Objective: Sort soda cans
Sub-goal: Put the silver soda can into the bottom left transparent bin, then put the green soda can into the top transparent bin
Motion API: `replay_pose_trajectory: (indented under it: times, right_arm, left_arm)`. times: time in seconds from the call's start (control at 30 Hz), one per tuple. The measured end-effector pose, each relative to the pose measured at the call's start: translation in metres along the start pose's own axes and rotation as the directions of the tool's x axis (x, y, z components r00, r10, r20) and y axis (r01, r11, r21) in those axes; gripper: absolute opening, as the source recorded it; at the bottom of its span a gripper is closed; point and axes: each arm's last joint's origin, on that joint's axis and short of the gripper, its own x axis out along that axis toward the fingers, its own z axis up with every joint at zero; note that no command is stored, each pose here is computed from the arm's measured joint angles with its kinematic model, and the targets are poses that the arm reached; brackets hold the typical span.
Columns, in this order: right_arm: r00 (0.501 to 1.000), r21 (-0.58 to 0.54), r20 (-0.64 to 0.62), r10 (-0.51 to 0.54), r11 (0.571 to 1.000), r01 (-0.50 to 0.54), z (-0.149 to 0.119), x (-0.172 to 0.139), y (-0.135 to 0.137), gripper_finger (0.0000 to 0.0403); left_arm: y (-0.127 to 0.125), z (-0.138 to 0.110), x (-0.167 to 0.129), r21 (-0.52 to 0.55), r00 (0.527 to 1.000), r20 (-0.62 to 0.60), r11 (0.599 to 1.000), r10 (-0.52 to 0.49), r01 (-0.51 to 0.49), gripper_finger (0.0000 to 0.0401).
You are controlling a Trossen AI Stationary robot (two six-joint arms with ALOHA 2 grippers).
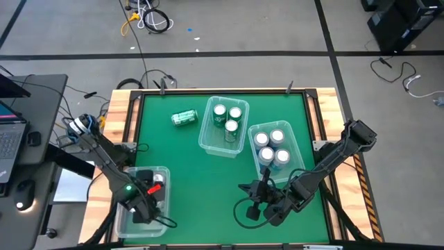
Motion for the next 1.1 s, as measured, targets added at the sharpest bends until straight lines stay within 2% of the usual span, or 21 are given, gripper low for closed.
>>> replay_pose_trajectory:
  times: [0.23,0.47,0.57,0.77,0.83,0.93,1.0,1.1]
  right_arm:
    - [1.0,-0.006,0.0,-0.002,1.0,0.002,0.0,0.001,-0.001,0.0]
    - [1.0,0.007,0.005,-0.013,1.0,0.013,0.003,0.005,-0.003,0.0]
    - [1.0,0.0,0.009,-0.013,1.0,0.013,0.004,0.006,-0.004,0.0]
    - [1.0,-0.005,0.01,-0.015,1.0,0.015,0.005,0.006,-0.004,0.0]
    - [1.0,-0.007,0.01,-0.014,1.0,0.015,0.005,0.006,-0.004,0.0]
    - [1.0,-0.008,0.01,-0.015,1.0,0.015,0.005,0.006,-0.004,0.0]
    - [1.0,-0.014,0.01,-0.015,1.0,0.015,0.005,0.006,-0.004,0.0]
    - [1.0,-0.022,0.011,-0.014,1.0,0.014,0.005,0.006,-0.004,0.0]
  left_arm:
    - [0.004,0.002,-0.006,0.009,1.0,-0.024,1.0,0.018,-0.018,0.0355]
    - [-0.002,0.003,-0.038,0.005,0.994,-0.074,0.996,-0.083,0.083,0.0353]
    - [-0.005,0.005,-0.06,0.006,0.99,-0.053,0.992,-0.128,0.128,0.0353]
    - [0.0,0.015,-0.108,-0.021,0.979,0.174,0.994,-0.103,0.108,0.0353]
    - [0.001,0.02,-0.119,-0.04,0.954,0.285,0.993,-0.091,0.107,0.0353]
    - [-0.005,0.03,-0.127,-0.081,0.88,0.467,0.987,-0.086,0.139,0.0353]
    - [-0.007,0.036,-0.127,-0.085,0.858,0.506,0.986,-0.084,0.146,0.0353]
    - [0.006,0.049,-0.124,-0.126,0.878,0.477,0.984,-0.052,0.127,0.0344]
